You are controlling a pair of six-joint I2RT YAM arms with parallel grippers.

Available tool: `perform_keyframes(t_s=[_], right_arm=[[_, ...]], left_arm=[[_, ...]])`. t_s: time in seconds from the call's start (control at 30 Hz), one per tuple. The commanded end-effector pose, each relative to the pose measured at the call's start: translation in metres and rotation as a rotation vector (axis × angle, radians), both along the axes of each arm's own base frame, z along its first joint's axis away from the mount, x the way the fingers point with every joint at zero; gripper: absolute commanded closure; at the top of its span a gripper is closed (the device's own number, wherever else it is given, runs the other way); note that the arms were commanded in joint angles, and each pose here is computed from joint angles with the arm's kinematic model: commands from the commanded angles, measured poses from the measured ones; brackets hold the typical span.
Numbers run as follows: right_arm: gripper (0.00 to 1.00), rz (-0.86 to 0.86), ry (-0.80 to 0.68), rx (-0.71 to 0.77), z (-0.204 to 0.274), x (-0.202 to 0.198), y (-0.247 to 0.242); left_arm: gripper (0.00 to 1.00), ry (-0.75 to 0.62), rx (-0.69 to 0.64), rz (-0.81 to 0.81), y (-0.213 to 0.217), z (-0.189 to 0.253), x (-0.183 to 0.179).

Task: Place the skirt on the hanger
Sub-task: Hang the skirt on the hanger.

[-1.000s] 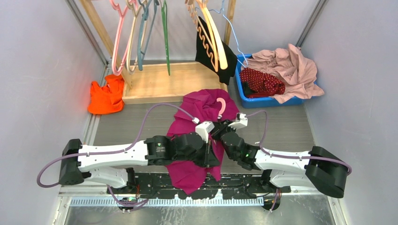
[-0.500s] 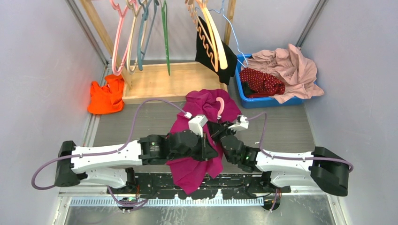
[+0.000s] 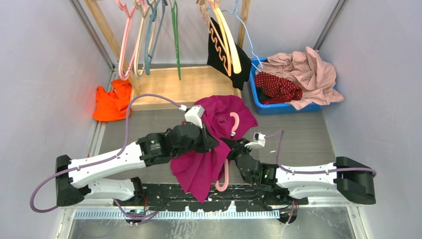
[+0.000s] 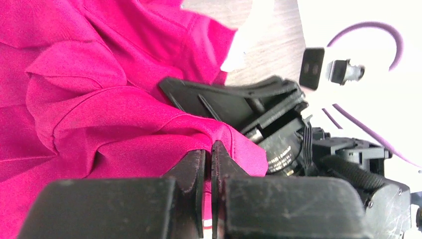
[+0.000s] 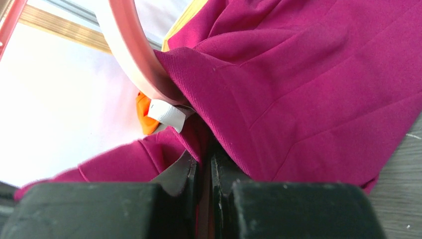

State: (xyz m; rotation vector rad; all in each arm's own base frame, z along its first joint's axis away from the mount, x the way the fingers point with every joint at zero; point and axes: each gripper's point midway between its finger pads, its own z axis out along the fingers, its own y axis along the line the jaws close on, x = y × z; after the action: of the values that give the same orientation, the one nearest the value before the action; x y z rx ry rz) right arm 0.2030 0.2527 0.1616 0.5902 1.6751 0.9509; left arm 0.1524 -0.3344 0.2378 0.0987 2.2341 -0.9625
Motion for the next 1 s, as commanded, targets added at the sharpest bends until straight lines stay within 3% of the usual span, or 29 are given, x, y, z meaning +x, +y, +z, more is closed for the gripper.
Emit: perform_keyframes(t_s=[0.0, 0.33, 0.53, 0.7, 0.97], right_arm=[[0.99, -0.05, -0.002, 0.069, 0.003, -0.003, -0.007], [0.99, -0.148, -0.063, 0.043, 0.016, 0.006, -0.034], [0.99, -0.206, -0.062, 0.104, 0.015, 0.028, -0.048], [0.99, -0.249, -0.085, 0.112, 0.016, 0.047, -0.043], [0.99, -0.269, -0.136, 0.132, 0.014, 0.061, -0.021]], left_arm=[[1.0, -0.087, -0.118, 0.062, 0.009, 0.049, 0.018], [0.97, 0.155, 0.013, -0.168, 0.013, -0.037, -0.056], [0.96, 0.251, 0.079, -0.276, 0.019, -0.076, -0.111], [0.93, 0.294, -0.014, -0.34, 0.005, -0.079, -0.14], [0.92, 0.301, -0.123, -0.405, -0.019, -0.063, -0.157]])
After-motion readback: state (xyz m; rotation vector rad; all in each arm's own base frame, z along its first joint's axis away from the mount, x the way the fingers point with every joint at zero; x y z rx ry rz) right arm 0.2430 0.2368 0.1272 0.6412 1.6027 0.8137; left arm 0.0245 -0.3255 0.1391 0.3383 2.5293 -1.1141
